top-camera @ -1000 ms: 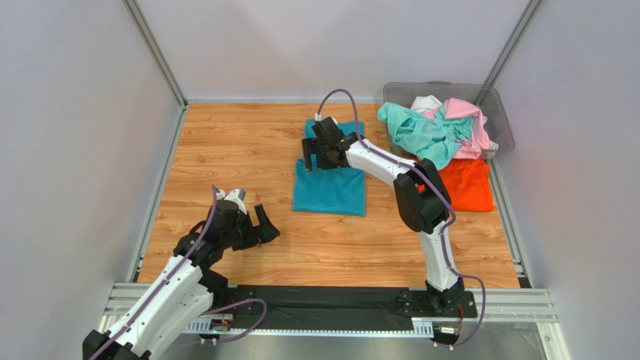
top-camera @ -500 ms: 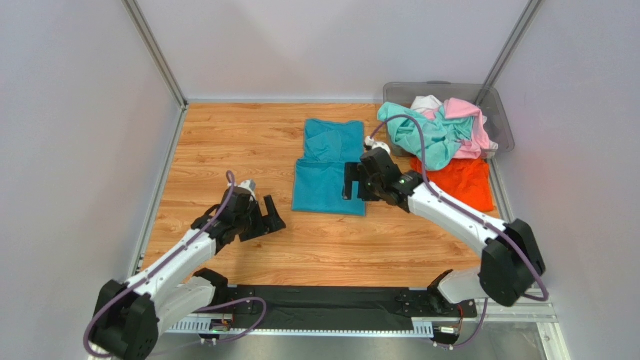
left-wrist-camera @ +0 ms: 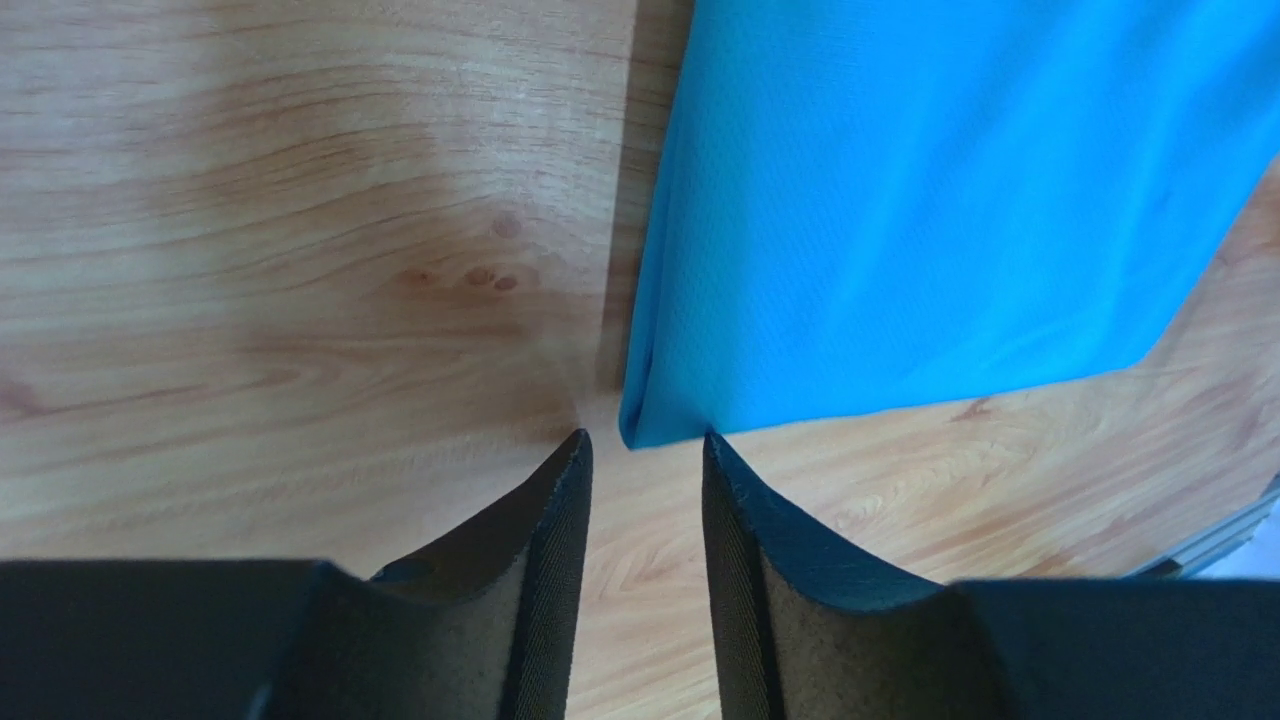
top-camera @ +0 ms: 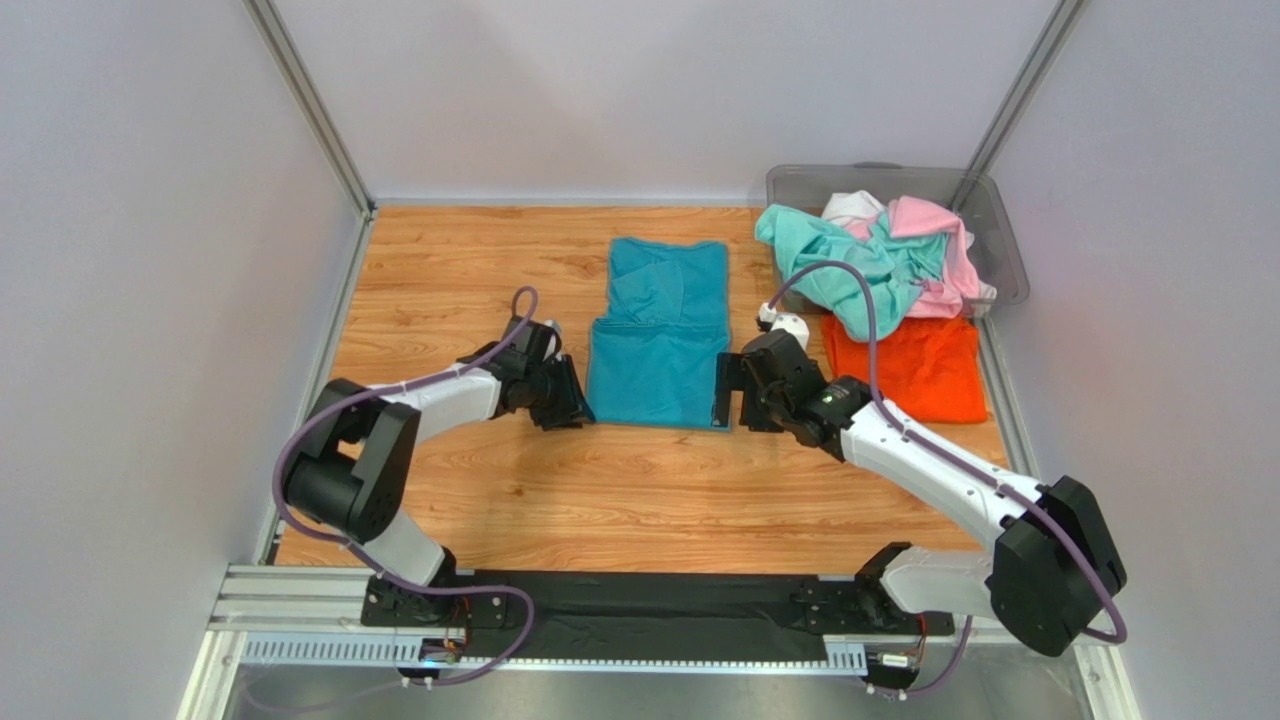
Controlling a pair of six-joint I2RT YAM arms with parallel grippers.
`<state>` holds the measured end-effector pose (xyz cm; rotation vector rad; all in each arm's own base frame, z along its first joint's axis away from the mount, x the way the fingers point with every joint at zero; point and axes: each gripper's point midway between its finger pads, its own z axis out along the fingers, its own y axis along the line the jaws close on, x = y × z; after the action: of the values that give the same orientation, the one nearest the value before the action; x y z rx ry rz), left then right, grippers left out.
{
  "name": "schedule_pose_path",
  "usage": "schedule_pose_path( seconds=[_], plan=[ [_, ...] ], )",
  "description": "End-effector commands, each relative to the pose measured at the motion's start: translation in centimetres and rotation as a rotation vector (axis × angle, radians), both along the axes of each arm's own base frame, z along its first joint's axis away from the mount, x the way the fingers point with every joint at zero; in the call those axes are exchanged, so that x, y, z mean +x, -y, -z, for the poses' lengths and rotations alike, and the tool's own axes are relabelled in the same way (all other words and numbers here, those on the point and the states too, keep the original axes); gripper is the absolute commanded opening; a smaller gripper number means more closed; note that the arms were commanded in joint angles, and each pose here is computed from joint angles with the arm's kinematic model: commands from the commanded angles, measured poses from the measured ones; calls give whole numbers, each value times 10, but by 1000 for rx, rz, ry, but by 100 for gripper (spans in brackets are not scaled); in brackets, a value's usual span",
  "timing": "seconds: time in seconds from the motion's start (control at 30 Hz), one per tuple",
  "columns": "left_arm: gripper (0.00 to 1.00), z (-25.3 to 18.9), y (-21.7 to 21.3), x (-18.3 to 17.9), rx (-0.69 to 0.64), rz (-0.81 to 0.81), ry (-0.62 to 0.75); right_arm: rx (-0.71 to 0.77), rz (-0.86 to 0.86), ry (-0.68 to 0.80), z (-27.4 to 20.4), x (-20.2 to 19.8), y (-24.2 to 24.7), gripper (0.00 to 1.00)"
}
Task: Fold and stack the t-shirts
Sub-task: Fold the tshirt
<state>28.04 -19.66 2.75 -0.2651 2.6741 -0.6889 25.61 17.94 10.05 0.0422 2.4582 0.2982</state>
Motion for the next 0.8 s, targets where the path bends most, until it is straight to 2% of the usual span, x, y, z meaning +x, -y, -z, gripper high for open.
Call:
schedule_pose_path(
  seconds=[0.0,0.03,0.07,0.13,0.2,0.23,0.33,0.53,0.67,0.77],
  plan=[
    [37,-1,14,10,-53,36,0,7,35,56,-7,11,5,100],
    [37,1,15,10,-56,36,-7,3,32,50,-5,10,5,100],
    [31,3,15,10,-53,29,-15,5,36,49,-4,12,6,100],
    [26,11,15,7,-53,33,-40,6,33,38,0,13,5,100],
    [26,16,15,7,-47,33,-50,18,28,38,0,14,3,100],
    [16,17,15,8,-45,34,-53,19,23,31,2,14,2,100],
    [0,22,16,10,-34,38,-68,34,-1,9,8,14,-5,100],
    [0,25,13,3,-21,55,-90,39,-22,-58,27,21,-7,98],
    [0,23,-2,-6,27,23,-70,59,-42,-112,41,23,-10,94],
    [0,25,-8,-16,37,13,-65,53,-58,-145,52,25,-14,87]
  ],
)
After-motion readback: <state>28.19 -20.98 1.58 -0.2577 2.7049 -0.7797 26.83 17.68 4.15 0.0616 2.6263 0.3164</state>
